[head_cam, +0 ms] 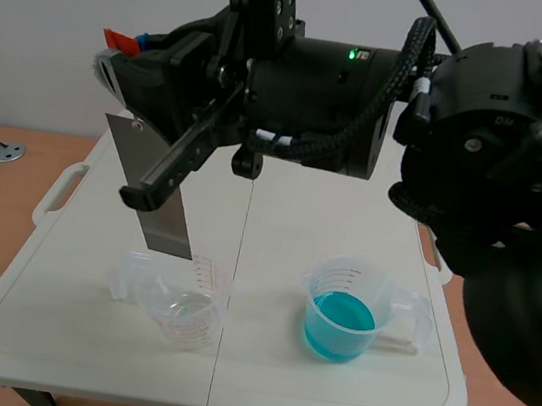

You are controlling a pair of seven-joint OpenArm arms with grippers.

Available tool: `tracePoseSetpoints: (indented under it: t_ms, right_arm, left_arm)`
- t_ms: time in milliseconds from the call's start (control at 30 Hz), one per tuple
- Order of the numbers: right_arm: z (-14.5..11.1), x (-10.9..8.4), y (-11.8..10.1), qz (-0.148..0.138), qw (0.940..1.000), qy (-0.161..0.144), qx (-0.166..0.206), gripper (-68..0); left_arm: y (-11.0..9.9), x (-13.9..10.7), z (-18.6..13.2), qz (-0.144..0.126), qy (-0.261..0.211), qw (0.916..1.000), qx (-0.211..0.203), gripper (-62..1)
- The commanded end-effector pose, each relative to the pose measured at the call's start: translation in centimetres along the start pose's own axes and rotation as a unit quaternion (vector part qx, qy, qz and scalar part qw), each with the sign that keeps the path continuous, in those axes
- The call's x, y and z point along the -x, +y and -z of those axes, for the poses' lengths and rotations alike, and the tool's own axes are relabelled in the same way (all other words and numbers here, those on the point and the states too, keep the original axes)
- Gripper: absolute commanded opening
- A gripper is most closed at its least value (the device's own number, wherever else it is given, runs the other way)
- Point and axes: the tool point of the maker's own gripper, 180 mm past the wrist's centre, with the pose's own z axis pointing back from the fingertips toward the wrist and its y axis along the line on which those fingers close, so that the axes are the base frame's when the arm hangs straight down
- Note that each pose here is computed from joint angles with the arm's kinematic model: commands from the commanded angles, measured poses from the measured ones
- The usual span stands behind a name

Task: Hold the metal plate by the orange handle, dip it into the blue solution, take it out and point at it, then put the plate back in the beaker on the left.
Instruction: 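Put the plate into the left beaker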

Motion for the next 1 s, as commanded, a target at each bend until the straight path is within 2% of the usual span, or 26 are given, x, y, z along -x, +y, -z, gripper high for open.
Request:
tracePoseSetpoints:
  t_ms: [0,567,967]
  right_arm:
    - [0.2,-1.2,0.0,-0.004,0.9997,-0.023,-0.004,-66.2]
    - [0.2,0.3,-0.5,0.016,0.9998,-0.012,0.001,-66.2]
    - [0.3,1.7,-1.0,0.044,0.999,-0.009,0.005,-66.2]
  left_arm:
    - [-0.5,-0.4,0.0,-0.005,-0.009,0.9999,0.006,-59.0]
    - [0.2,0.3,0.3,0.001,0.021,0.9998,-0.001,-59.0]
    - [0.2,0.8,0.3,0.0,0.036,0.9994,-0.001,-59.0]
